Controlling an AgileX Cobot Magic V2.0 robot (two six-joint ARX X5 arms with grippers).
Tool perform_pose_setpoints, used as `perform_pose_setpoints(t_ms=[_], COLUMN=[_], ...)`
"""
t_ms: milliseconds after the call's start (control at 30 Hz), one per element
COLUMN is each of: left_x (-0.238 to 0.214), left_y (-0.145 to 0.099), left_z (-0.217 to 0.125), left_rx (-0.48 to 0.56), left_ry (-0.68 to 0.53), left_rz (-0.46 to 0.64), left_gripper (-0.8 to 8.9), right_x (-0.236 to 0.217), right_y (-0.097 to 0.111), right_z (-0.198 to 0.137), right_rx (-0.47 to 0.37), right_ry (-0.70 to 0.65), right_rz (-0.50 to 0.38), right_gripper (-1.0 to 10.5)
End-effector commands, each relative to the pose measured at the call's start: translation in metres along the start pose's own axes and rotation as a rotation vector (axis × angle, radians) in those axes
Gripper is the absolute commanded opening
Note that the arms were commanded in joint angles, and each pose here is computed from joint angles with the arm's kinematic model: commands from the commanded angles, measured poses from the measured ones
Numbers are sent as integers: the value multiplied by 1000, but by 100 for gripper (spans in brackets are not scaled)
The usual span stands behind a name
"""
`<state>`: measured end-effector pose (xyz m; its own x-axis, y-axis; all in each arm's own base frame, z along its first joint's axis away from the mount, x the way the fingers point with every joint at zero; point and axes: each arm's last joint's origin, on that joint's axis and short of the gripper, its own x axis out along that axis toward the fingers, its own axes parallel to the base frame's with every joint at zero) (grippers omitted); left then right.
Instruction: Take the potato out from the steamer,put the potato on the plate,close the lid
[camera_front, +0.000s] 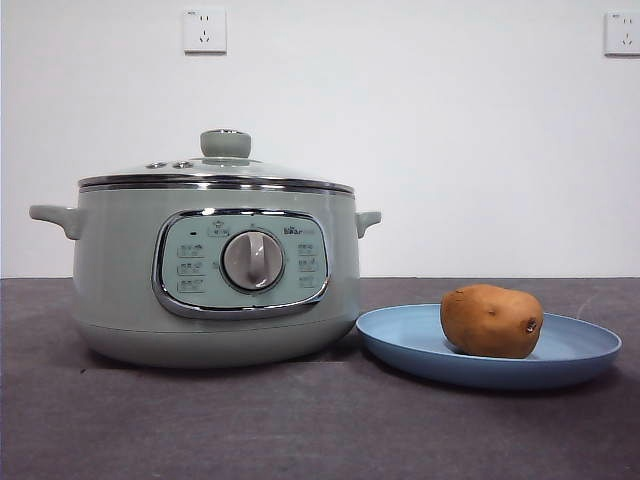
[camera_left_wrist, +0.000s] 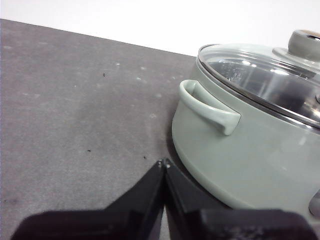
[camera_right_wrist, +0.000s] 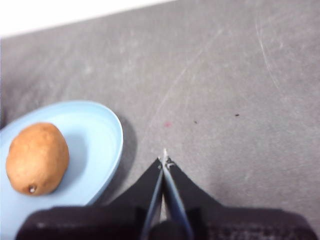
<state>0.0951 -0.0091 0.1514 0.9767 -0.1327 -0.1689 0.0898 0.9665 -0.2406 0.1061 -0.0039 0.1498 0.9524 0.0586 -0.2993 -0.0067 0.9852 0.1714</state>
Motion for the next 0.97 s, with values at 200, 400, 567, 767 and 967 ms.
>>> perform_pose_setpoints(t_ms=[200,400,567,767,967], left_x=[1,1,1,1,1], left_y=[1,1,1,1,1], left_z=[-4,-4,-4,-4,-4], left_rx=[-4,-4,-4,-4,-4], left_ry=[8,8,8,8,8], left_rz=[6,6,6,6,6], left_gripper=[-3,-4,-4,-4,-4], right_x=[-5,-9,-9,-9,-8], right_y=[-2,-1,-1,-2,-2], right_z=[-9,-5,-5,-5,-6], right_rx=[46,25,30,31,32], right_ry=[-63,-134,-139,-133,-124], right_rz=[-36,-39,-44,-57,-58], right_gripper=[1,1,1,1,1])
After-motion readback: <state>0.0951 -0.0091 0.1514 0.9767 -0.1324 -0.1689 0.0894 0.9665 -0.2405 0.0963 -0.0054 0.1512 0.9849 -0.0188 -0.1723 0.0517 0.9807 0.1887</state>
